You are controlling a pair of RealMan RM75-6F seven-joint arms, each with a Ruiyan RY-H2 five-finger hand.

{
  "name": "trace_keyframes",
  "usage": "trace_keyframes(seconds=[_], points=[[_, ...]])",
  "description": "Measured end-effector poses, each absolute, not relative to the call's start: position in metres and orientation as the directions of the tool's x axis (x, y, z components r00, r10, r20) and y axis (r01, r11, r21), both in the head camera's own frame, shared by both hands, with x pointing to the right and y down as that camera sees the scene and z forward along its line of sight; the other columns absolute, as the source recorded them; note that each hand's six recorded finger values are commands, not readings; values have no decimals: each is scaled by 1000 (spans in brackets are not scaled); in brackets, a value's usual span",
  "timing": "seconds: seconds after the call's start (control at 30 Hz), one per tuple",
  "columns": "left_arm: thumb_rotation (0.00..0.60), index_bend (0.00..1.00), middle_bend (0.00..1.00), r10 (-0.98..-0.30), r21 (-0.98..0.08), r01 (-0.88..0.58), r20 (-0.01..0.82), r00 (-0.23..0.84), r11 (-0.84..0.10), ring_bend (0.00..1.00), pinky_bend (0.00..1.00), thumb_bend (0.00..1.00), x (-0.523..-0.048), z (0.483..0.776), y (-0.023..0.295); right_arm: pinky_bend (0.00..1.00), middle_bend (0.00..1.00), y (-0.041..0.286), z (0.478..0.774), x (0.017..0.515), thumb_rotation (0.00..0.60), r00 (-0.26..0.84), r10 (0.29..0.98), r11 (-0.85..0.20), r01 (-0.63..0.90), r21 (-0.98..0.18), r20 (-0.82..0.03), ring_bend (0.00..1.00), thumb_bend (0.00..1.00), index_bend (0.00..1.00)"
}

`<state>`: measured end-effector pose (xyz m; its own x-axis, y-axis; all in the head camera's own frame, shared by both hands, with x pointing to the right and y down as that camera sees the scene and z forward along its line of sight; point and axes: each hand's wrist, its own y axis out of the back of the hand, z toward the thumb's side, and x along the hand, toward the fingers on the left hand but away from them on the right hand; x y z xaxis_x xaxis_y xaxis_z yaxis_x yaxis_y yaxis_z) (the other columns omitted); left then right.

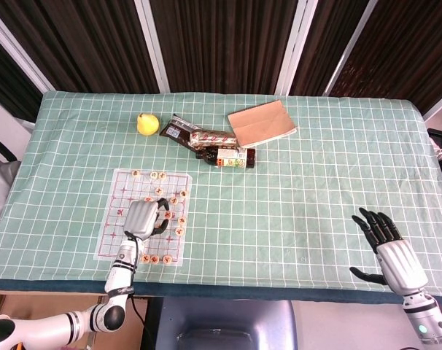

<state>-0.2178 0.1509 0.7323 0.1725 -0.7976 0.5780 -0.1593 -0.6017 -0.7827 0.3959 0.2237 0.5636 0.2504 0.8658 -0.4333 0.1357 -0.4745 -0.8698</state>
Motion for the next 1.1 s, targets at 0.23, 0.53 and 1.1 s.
trace_keyframes(seconds=[0.23,0.53,1.1], points=[[600,511,1000,-785,-777,-128,596,167,-617,1000,1000,339,-218,740,154,0,0,223,562,399,600,239,872,-465,127,-876,-428,0,130,0],[600,492,1000,-776,-770,-112,609,165,-628,1000,1000,339,-220,745,157,0,0,225,561,400,600,240,871,-467,127,-875,-430,0,130,0],[600,412,1000,-772,-766,-111,614,163,-633,1000,1000,340,-216,749,158,0,0,225,560,401,600,235,874,-461,125,-879,-425,0,130,0]])
